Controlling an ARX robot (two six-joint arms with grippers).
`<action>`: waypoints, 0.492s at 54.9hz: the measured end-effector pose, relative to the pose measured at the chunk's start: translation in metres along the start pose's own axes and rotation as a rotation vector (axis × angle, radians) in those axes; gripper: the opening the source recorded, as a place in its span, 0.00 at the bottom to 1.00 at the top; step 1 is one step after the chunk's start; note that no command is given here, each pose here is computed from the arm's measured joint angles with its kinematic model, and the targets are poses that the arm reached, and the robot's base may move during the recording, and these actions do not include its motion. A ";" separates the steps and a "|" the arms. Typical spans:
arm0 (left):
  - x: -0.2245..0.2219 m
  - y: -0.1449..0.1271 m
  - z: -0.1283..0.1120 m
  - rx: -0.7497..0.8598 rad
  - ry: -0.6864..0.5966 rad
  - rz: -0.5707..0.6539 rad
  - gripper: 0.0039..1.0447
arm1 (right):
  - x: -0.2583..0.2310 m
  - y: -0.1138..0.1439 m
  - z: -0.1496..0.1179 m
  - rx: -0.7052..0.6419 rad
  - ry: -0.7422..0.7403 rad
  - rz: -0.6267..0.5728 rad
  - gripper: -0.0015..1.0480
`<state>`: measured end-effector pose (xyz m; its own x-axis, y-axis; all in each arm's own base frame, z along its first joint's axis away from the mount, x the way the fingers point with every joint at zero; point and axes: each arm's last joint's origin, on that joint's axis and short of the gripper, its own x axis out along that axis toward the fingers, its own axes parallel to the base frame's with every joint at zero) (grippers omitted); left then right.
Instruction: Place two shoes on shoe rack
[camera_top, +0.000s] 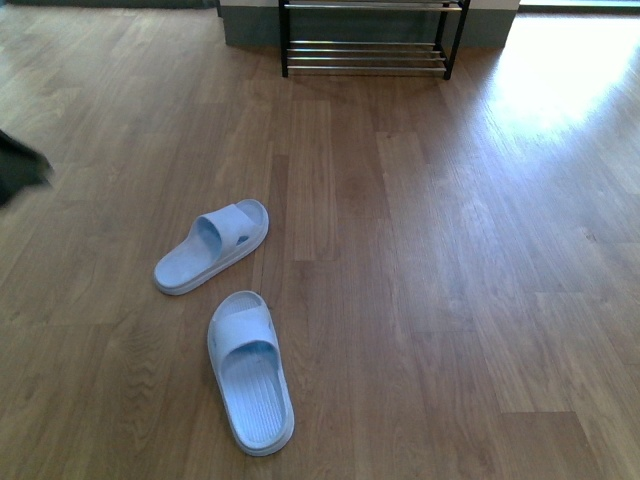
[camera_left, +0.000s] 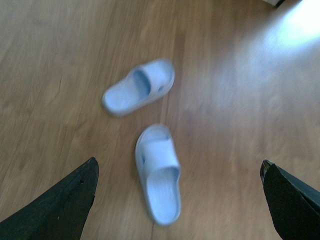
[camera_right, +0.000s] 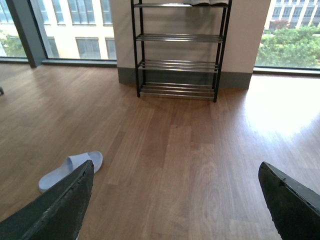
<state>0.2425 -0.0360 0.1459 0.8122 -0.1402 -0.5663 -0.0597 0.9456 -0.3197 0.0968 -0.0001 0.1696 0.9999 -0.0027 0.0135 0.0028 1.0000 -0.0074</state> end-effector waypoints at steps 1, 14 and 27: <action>0.012 0.000 -0.008 0.014 0.055 0.026 0.91 | 0.000 0.000 0.000 0.000 0.000 0.000 0.91; 0.110 -0.004 -0.045 0.191 0.301 0.197 0.91 | 0.000 0.000 0.000 0.000 0.000 0.001 0.91; 0.173 0.006 -0.071 0.332 0.392 0.290 0.91 | 0.000 0.000 0.000 0.000 0.000 0.001 0.91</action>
<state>0.3412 -0.0751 -0.0076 0.5106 0.0993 -0.8541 -0.0111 0.9940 0.1089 0.0968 -0.0001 0.1696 0.9999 -0.0015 0.0135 0.0016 1.0000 -0.0074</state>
